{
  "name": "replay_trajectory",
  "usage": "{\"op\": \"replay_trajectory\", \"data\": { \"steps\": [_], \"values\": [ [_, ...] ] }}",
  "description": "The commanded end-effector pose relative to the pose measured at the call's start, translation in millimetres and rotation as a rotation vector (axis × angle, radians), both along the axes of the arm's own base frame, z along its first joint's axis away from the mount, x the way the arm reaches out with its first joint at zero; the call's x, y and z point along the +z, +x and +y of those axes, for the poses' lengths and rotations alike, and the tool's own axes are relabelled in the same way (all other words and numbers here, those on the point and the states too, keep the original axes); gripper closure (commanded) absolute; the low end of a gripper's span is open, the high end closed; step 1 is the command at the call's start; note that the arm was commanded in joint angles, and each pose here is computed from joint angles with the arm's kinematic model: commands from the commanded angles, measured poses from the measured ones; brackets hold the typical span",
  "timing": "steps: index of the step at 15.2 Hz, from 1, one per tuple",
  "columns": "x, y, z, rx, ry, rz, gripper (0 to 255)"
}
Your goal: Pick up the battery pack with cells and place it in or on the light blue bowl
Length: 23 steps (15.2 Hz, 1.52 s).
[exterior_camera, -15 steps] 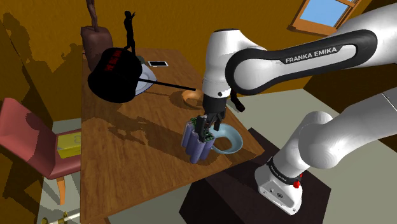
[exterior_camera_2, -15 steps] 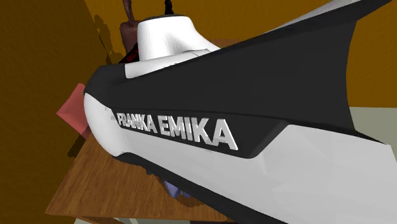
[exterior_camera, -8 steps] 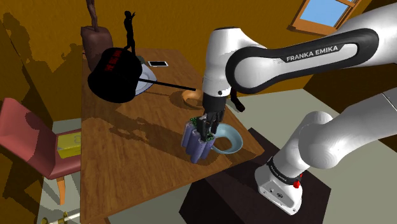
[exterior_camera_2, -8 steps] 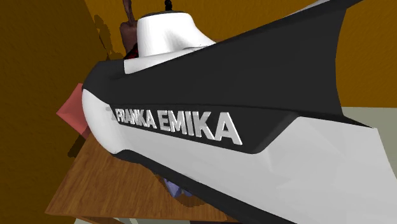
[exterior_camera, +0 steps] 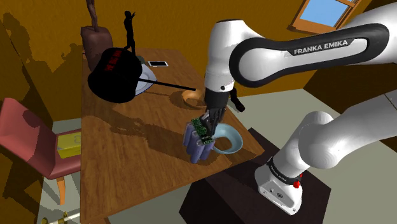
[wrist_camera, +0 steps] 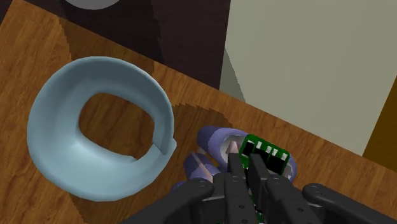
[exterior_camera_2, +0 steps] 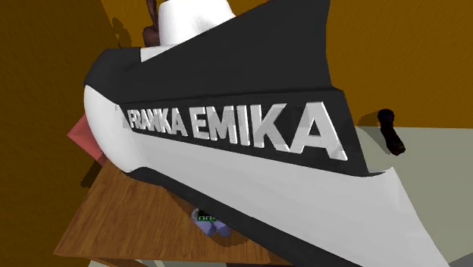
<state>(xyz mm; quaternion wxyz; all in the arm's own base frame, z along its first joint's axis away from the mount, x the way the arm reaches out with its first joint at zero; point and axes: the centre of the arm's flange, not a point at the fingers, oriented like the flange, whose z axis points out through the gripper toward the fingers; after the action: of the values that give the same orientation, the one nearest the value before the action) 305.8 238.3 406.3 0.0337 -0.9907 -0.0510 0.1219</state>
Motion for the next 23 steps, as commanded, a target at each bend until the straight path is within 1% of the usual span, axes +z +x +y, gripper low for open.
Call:
{"op": "replay_trajectory", "data": {
  "steps": [1, 2, 3, 4, 10, 11, 18, 23],
  "values": [
    [9.7, 0.6, 0.2, 0.000, -0.001, 0.001, 255],
    [14.9, 0.6, 0.2, 0.000, -0.001, 0.001, 255],
    [9.2, -0.3, -0.3, 0.000, -0.001, 0.001, 255],
    [9.2, -0.3, -0.3, 0.000, -0.001, 0.001, 0],
    [18.6, 24.3, -5.4, 0.141, -0.064, -0.341, 0],
    [18.9, 24.9, -5.5, 0.145, -0.066, -0.350, 0],
    [-20.9, 28.9, -6.4, 0.145, -0.066, -0.350, 0],
    [-20.9, 28.9, -6.4, 0.145, -0.066, -0.350, 0]
  ]
}}
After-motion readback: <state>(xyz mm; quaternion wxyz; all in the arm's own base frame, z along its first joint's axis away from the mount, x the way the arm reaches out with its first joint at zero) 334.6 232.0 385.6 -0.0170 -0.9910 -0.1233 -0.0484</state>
